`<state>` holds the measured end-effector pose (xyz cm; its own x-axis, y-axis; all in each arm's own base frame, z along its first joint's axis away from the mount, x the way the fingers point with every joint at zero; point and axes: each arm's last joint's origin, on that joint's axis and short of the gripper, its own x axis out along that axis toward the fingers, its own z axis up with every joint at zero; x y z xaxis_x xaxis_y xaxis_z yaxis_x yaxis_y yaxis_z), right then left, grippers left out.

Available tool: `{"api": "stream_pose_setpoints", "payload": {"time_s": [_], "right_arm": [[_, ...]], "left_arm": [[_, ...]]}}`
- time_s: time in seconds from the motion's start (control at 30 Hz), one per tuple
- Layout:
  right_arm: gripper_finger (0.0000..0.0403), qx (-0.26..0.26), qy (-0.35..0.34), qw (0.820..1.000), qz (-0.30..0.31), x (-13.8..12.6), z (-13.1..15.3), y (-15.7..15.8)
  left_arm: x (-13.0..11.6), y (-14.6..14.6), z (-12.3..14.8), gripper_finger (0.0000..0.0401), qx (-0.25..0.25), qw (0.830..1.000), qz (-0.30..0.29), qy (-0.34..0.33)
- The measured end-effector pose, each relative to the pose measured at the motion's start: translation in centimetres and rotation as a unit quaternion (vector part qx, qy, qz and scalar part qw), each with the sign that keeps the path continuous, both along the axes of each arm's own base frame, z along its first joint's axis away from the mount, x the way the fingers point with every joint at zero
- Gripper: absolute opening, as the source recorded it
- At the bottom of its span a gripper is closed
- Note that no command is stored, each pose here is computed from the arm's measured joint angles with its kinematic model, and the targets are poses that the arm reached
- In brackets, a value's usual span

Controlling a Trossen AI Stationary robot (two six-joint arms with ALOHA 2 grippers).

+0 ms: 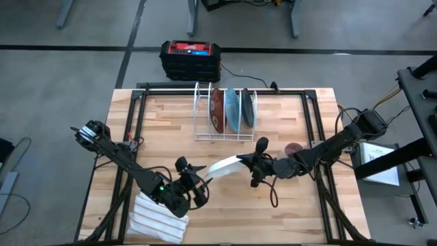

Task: Sort dishes
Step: Put the white plate in the dish rack

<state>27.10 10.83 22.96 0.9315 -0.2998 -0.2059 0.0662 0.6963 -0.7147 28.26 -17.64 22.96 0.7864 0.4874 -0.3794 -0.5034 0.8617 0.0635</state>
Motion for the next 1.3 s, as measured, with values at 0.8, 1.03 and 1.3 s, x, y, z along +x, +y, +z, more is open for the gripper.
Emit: {"api": "stream_pose_setpoints", "payload": {"time_s": [0.8, 1.03, 1.3], "right_arm": [[0.0, 0.011, -0.002, 1.0, -0.002, 0.6, -0.7, 0.3], [0.0, 0.011, -0.002, 1.0, 0.0, 0.6, -0.7, 0.3], [0.0001, 0.026, -0.006, 1.0, 0.0, 0.6, -0.7, 0.3]], "left_arm": [[2.4, 0.7, -1.8, 0.0231, -0.015, 1.0, 0.02, -0.014], [2.4, 0.7, -1.8, 0.0202, -0.014, 1.0, 0.014, -0.009], [2.4, 0.8, -1.9, 0.0062, -0.004, 1.0, 0.021, -0.006]]}}
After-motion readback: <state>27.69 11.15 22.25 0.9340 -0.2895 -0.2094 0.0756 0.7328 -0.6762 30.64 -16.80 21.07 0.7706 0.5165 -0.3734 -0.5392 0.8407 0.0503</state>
